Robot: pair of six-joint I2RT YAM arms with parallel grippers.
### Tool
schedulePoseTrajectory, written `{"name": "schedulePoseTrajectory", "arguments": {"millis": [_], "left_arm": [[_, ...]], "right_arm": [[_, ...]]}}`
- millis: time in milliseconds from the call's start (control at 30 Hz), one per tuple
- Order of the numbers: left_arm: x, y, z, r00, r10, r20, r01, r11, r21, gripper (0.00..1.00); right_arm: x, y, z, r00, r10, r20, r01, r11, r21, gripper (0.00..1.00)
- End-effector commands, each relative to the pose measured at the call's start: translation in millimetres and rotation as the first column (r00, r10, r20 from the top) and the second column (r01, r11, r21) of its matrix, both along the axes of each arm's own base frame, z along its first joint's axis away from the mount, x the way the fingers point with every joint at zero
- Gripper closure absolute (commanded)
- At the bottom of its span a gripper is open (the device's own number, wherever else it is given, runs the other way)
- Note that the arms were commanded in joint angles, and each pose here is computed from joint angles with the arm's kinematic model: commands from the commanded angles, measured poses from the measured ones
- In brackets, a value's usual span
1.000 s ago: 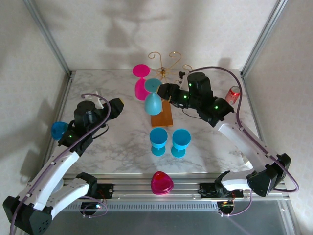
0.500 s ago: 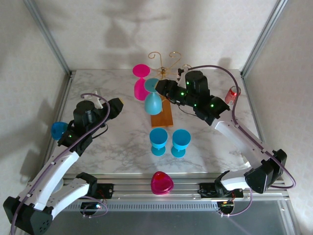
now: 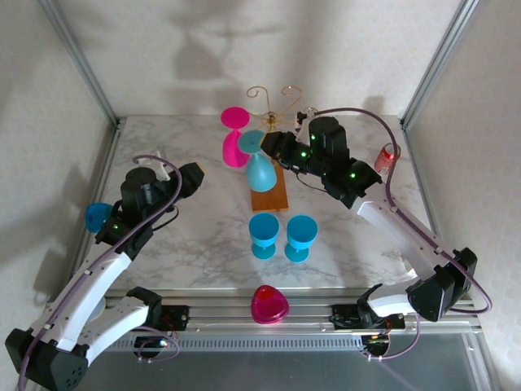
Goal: Take the wine glass off the wine glass rack
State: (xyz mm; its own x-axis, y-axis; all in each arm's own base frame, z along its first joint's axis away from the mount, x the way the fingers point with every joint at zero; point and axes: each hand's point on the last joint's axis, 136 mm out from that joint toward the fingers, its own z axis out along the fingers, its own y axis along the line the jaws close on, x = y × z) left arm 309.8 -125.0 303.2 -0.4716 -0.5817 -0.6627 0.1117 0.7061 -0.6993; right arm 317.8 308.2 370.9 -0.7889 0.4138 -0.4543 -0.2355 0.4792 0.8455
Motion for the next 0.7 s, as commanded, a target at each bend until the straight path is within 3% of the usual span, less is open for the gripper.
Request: {"name": "schedulePoseTrajectory", "arguments": {"millis": [0,667], "left_arm": [[-3,4,1,1.000,-0.005,0.014,0.004,1.000,0.015,0.54],[-6,10,0,1.000,0.009,0.013,-0.009,1.000,0.027,0.54]], "right_arm": [[4,1,2,1.000,-0.020,0.014,0.020,1.000,0.010,0.75],[10,6,-9,1.000,-0.021,-0.021,0.021,1.000,0.012,0.77]]}}
